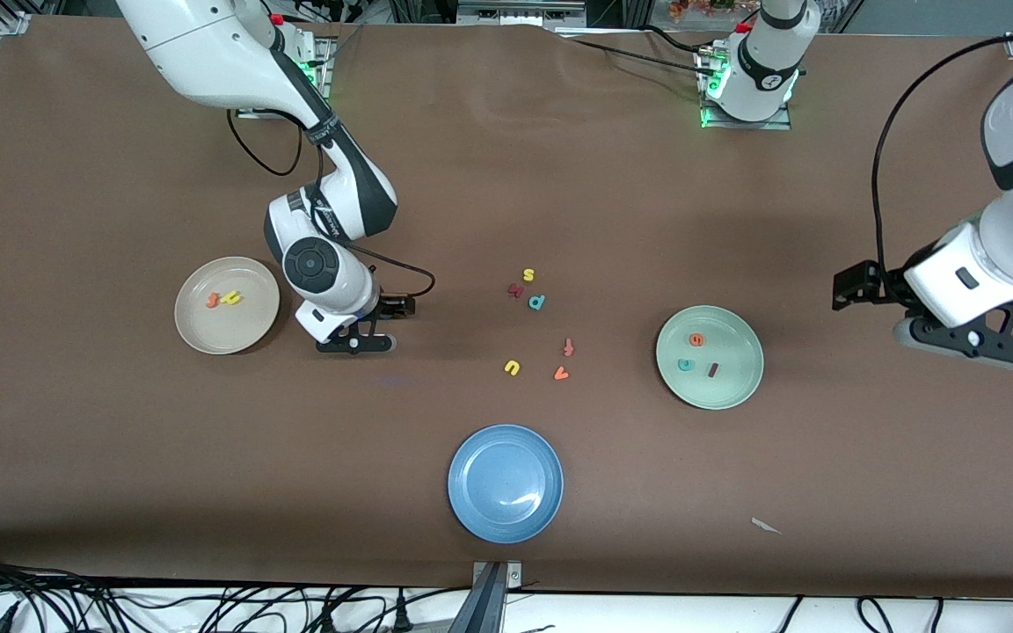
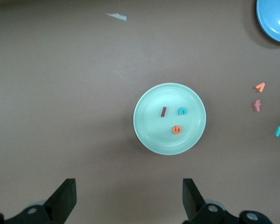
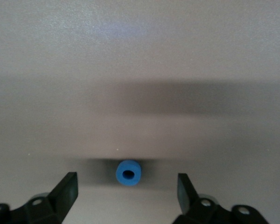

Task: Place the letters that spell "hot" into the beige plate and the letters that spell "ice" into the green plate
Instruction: 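Reach blue o with the right gripper while the left gripper returns to rest, then grasp blue o with the right gripper and carry it to white plate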

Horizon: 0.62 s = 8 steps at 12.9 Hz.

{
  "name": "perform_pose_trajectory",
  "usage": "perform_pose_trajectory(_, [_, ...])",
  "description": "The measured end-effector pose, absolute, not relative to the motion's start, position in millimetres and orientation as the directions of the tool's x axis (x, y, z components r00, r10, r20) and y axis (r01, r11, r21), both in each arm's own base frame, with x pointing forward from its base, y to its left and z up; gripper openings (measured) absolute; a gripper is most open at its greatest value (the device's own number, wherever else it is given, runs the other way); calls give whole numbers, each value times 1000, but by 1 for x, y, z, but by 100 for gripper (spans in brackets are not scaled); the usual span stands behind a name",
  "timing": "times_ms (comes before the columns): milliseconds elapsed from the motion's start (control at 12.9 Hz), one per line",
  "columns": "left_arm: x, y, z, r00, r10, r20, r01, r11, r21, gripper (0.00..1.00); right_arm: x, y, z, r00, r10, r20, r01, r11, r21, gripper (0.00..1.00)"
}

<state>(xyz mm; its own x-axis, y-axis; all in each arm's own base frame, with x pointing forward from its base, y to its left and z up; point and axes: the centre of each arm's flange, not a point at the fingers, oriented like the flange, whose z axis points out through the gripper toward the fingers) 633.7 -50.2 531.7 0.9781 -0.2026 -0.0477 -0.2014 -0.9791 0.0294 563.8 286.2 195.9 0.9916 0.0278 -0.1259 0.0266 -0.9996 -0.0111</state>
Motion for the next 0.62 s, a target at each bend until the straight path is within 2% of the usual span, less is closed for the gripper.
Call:
perform_pose_trajectory(232, [625, -43, 524, 982, -190, -23, -189, -982, 21, 100, 559, 284, 185, 990, 27, -140, 26, -1000, -5, 87])
perform_pose_trajectory(619, [607, -26, 554, 985, -167, 50, -167, -986, -7, 100, 551, 281, 169, 992, 26, -121, 24, -1000, -15, 77])
